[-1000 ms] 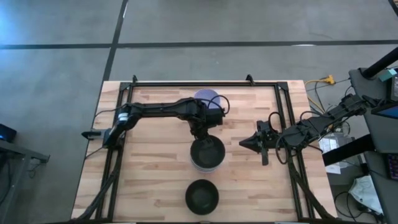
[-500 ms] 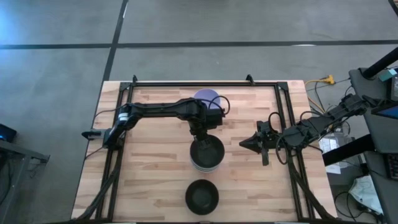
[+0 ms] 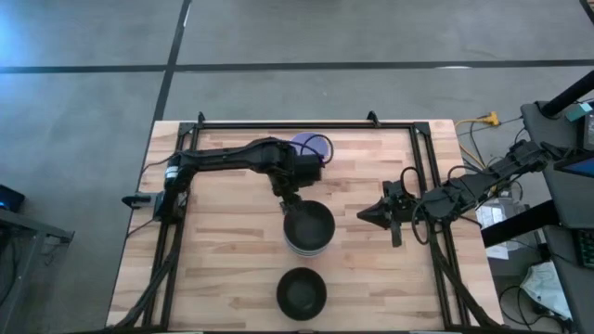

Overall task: Nest bowls inside each other
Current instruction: Stack the bottom black bowl on top of the black bowl

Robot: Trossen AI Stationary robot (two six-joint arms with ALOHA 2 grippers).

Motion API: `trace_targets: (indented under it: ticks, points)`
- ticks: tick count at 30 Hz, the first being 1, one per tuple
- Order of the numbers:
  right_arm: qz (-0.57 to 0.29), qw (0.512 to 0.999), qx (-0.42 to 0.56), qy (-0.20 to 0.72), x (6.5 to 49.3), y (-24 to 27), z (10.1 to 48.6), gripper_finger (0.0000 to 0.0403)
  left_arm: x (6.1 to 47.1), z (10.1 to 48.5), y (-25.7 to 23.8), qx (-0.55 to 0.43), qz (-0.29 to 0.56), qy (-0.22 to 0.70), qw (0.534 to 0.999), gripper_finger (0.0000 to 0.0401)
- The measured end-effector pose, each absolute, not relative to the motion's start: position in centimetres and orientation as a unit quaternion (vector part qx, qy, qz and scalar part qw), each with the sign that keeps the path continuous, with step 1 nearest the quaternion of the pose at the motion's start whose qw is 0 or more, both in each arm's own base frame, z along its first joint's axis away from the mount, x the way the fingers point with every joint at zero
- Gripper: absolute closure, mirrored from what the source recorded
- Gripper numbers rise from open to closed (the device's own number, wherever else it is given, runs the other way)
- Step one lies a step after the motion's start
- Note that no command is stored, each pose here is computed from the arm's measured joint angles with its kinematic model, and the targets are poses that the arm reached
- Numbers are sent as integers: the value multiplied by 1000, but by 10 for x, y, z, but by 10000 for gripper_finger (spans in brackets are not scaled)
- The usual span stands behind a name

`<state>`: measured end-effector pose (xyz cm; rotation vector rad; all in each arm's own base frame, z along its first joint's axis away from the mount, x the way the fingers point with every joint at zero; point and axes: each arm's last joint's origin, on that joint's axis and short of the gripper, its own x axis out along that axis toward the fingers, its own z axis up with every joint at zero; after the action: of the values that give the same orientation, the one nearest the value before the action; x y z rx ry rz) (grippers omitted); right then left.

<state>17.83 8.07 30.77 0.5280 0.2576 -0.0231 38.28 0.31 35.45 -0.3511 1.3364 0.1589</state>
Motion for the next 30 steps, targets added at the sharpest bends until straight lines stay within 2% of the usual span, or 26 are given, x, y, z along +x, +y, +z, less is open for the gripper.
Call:
trace_targets:
  ticks: [2, 7, 10, 13, 17, 22, 25, 30]
  points:
    - [5, 951, 279, 134, 178, 82, 308, 394, 370, 361, -6, -135, 67, 629, 763, 222]
    - [69, 931, 319, 165, 179, 89, 306, 394, 327, 378, -39, -76, 31, 610, 788, 222]
    - [82, 923, 331, 177, 181, 97, 303, 394, 299, 374, -54, -56, 40, 603, 795, 222]
    - [91, 920, 330, 192, 187, 108, 296, 394, 275, 364, -68, -85, 44, 573, 814, 221]
    - [99, 917, 317, 219, 198, 124, 282, 394, 252, 351, -83, -169, 37, 500, 848, 221]
    - [108, 888, 350, 276, 211, 148, 257, 391, 238, 329, -100, -233, -11, 414, 880, 221]
    - [100, 864, 392, 299, 214, 165, 243, 372, 230, 312, -105, -232, -24, 411, 881, 221]
    - [52, 833, 460, 304, 225, 188, 235, 312, 212, 291, -107, -219, -33, 437, 872, 221]
